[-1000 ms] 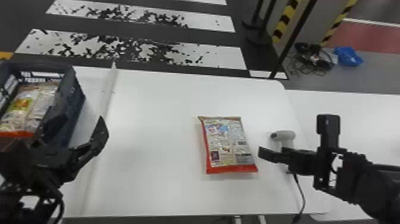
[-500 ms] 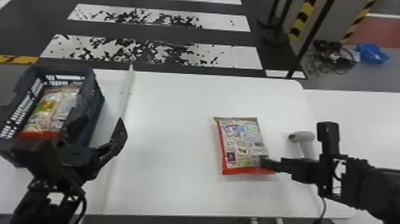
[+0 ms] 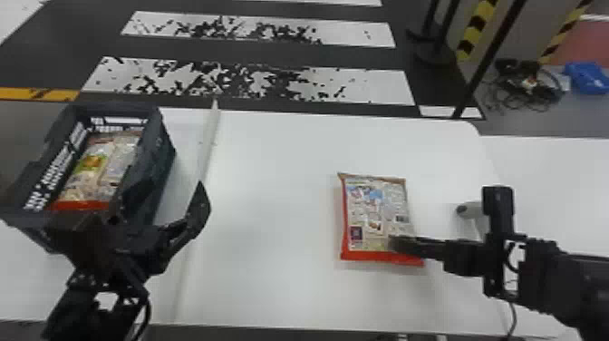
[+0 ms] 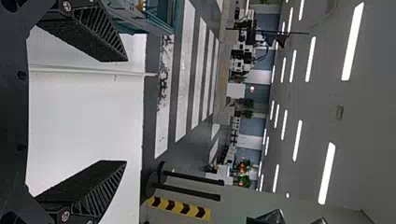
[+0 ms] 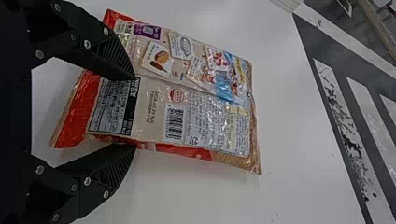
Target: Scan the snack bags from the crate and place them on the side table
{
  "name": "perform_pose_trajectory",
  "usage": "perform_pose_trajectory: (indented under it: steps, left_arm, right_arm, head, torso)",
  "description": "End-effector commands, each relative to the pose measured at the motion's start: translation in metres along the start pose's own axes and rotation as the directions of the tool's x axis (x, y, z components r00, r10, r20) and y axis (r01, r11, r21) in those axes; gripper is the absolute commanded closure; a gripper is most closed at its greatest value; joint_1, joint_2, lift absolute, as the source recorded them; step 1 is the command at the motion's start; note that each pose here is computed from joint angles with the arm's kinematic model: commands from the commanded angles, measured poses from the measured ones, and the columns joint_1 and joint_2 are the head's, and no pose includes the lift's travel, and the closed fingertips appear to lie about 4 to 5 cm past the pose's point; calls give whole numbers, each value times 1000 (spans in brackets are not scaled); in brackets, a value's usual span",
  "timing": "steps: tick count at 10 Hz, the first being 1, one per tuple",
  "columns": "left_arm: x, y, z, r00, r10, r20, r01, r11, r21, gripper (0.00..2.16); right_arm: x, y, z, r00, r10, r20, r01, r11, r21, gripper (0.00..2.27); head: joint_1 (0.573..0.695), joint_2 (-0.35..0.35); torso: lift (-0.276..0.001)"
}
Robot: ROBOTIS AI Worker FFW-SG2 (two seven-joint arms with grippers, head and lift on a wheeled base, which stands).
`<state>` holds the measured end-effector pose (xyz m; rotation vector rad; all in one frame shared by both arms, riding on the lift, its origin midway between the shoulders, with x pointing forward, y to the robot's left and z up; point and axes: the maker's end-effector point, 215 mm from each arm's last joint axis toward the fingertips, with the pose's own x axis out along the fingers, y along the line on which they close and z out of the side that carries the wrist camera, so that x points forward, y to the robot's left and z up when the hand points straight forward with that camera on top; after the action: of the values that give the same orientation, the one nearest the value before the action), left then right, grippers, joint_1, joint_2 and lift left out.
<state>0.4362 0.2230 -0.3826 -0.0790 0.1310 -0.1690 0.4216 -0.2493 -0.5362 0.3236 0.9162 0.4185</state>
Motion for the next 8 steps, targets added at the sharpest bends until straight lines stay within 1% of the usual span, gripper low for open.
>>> perform_pose_trajectory:
  steps: [1,3,4,6,7,8]
  left_arm:
    - [-1,0,1,1000,0,2,0,1000,0,97]
    - [-1,0,1,1000,0,2,0,1000,0,97]
    - [-1,-1,1,1000,0,3,0,1000,-2,97]
    - [-1,-1,0,1000,0,1,0,1000,-2,97]
    - [-1,-1,1,1000,0,3,0,1000,-2,97]
    - [-1,-2,1,1000,-2,2,2,1000,-2,97]
  right_arm:
    - [5,-6,-4,1000,-13,-14,13,1000,-2,2229]
    - [1,-1,-3,1000,9,-11,-9,1000,-1,2253]
    - [-8,-1,4,1000,8,10,-8,1000,-1,2253]
    - [-31,1,17,999,16,44,-17,1000,21,2253]
    - [-45,1,27,997,21,73,-23,999,38,2253]
    - [-63,-4,43,994,22,111,-29,997,66,2253]
  head:
    - [695,-36]
    - [695,-36]
    - [695,-35]
    - [695,-42]
    - [695,-50]
    - [695,-60]
  torso:
    - [-81]
    - [-81]
    - [-81]
    - [-81]
    - [-81]
    - [-81]
